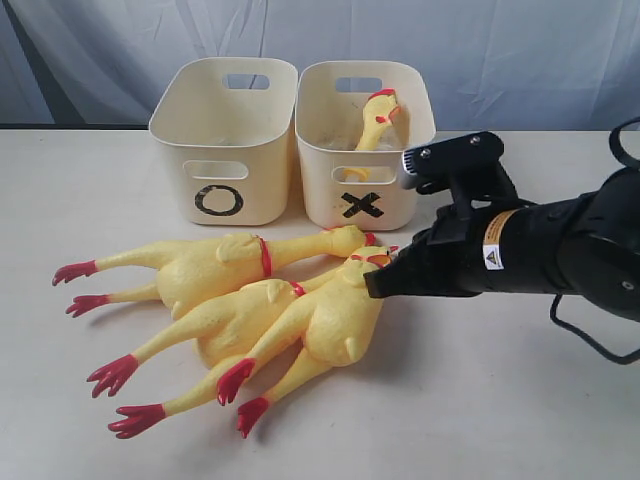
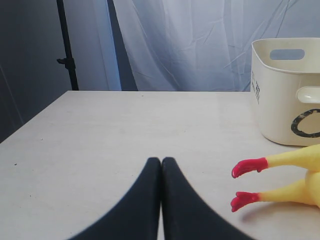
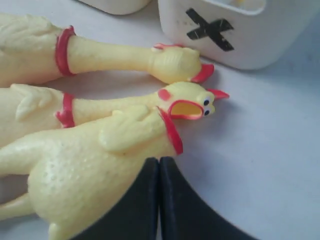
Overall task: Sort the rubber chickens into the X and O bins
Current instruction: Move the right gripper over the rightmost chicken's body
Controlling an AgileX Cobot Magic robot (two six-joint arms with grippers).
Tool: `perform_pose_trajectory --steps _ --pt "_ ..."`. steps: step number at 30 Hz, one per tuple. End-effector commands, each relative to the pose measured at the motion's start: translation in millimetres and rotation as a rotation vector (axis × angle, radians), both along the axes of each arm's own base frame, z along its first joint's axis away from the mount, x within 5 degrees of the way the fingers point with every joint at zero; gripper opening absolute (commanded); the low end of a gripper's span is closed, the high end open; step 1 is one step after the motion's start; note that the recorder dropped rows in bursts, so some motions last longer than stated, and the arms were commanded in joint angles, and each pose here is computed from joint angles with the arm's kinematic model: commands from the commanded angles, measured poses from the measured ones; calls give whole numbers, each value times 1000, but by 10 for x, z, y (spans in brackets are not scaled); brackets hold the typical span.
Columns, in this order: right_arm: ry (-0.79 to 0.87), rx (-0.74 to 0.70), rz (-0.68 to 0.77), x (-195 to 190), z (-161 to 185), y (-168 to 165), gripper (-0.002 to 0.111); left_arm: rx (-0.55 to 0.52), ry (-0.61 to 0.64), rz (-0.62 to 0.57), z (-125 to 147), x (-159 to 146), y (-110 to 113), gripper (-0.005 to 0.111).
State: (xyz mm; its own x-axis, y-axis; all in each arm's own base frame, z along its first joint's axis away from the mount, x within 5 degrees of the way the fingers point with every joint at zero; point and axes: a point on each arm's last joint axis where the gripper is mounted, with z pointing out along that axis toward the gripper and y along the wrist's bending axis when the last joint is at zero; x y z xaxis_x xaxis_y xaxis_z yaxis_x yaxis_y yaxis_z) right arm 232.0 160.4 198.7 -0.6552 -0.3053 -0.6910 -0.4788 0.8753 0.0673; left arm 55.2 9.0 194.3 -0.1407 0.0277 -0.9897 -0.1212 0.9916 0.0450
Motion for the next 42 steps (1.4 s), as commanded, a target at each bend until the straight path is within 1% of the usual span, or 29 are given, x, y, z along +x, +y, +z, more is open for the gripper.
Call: perform_pose_trajectory --steps 1,3,6,8,11,12,13,15,16,18,22,23,24,29,33,35,38,42 --pt "36 -16 -4 -30 2 -7 -1 5 2 6 -15 -3 4 0" --pt "3 -82 74 -34 -3 -11 -1 5 2 6 -15 -3 4 0" --pt "-69 -145 208 -72 11 70 -1 5 2 6 -15 -3 4 0" --pt "-131 -204 337 -136 24 171 -1 5 2 6 -15 -3 4 0" --pt "-241 -329 576 -260 25 325 -1 5 2 6 -15 -3 4 0" --pt "-265 -360 630 -289 23 352 -1 5 2 6 -15 -3 4 0" --pt "-280 -377 668 -319 22 382 -1 5 2 6 -15 -3 4 0" --pt "-295 -379 696 -356 25 423 0 5 2 6 -15 -3 4 0" --pt "-296 -379 701 -367 25 433 4 5 2 6 -15 -3 4 0" --pt "-295 -379 710 -385 24 448 17 5 2 6 -15 -3 4 0" --pt "-273 -364 692 -391 18 446 61 5 2 6 -15 -3 4 0" --pt "-275 -362 691 -390 20 447 69 5 2 6 -15 -3 4 0" --pt "-275 -362 691 -390 20 447 72 5 2 6 -15 -3 4 0" --pt "-262 -367 693 -386 -13 452 69 5 2 6 -15 -3 4 0" --pt "-195 -360 670 -379 -122 467 69 5 2 6 -15 -3 4 0" --pt "-127 -288 580 -378 -158 482 69 5 2 6 -15 -3 4 0" --pt "-35 -110 365 -342 -145 499 69 5 2 6 -15 -3 4 0" --pt "43 62 161 -299 -114 504 69 5 2 6 -15 -3 4 0"
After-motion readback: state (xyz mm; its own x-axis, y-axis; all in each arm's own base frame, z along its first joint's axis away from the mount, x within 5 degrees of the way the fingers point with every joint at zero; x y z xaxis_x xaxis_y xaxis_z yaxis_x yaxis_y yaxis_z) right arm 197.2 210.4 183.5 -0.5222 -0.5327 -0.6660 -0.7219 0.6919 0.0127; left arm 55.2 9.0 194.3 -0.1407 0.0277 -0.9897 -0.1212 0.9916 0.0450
